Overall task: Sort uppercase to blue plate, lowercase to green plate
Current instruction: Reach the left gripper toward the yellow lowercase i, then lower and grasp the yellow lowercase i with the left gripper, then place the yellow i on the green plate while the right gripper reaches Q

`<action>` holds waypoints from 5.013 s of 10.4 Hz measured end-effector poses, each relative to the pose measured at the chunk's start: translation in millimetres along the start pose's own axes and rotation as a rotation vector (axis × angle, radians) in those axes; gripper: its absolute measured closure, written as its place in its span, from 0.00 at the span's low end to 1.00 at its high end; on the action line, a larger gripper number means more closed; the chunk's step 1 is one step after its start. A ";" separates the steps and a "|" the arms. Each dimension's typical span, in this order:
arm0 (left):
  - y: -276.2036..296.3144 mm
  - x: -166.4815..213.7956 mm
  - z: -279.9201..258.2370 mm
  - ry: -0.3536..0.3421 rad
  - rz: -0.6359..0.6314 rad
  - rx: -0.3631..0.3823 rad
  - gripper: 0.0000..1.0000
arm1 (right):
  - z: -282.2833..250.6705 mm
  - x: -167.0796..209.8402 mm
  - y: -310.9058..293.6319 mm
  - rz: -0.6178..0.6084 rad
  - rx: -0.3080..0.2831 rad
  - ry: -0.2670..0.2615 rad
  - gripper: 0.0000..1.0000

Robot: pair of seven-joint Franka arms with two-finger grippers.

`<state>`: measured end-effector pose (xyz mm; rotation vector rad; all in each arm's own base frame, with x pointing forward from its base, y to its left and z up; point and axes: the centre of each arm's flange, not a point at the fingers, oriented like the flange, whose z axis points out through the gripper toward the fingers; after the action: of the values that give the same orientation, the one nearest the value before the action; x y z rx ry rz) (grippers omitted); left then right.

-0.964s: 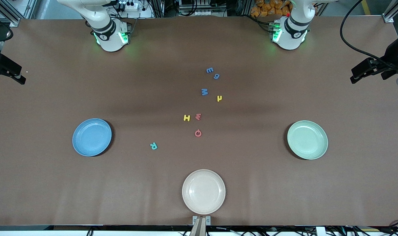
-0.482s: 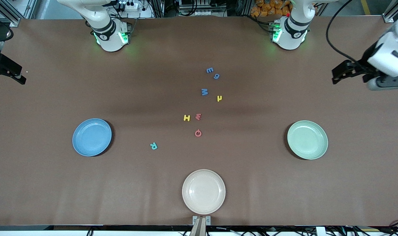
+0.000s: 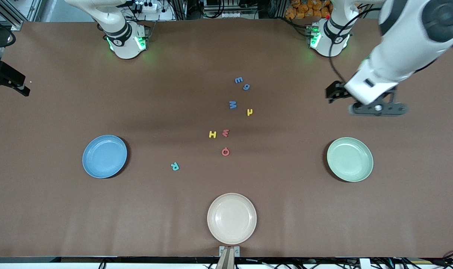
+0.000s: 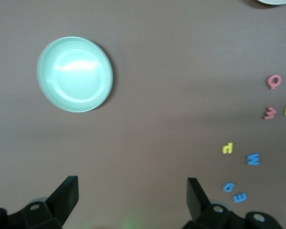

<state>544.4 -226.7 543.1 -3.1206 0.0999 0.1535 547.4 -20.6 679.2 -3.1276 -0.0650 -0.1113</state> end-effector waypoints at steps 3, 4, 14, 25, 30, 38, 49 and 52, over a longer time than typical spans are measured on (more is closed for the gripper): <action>72.9 2.9 68.8 0.007 0.008 -0.030 0.00 | -0.1 0.1 -0.3 -0.001 0.000 0.000 0.00; 84.8 1.7 100.6 0.015 0.013 -0.058 0.00 | -0.1 0.1 -0.5 -0.001 0.000 0.000 0.00; 218.8 -72.9 310.0 -0.066 0.036 0.011 0.00 | 0.0 0.3 -3.5 -0.006 0.000 0.000 0.00; 211.6 -85.3 380.8 -0.053 -0.095 -0.001 0.04 | 33.9 18.0 -28.2 -0.050 0.003 -0.059 0.00; 223.8 -96.6 381.5 -0.052 -0.082 0.002 0.25 | 68.3 36.0 -43.9 -0.075 0.002 -0.095 0.00; 190.5 -61.5 341.2 -0.037 -0.166 -0.003 0.74 | 187.2 86.5 -117.6 -0.179 -0.009 -0.142 0.00; -195.5 94.0 279.6 0.022 0.104 0.048 0.74 | 285.2 52.0 -359.7 0.123 0.050 -0.129 0.00; -189.8 108.2 278.7 0.051 0.113 0.057 0.37 | 317.5 17.4 -443.1 0.301 0.063 -0.097 0.00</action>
<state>637.0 -39.0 257.5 -3.0636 0.2759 0.0715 568.6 426.8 368.2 -3.0334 0.3914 0.0450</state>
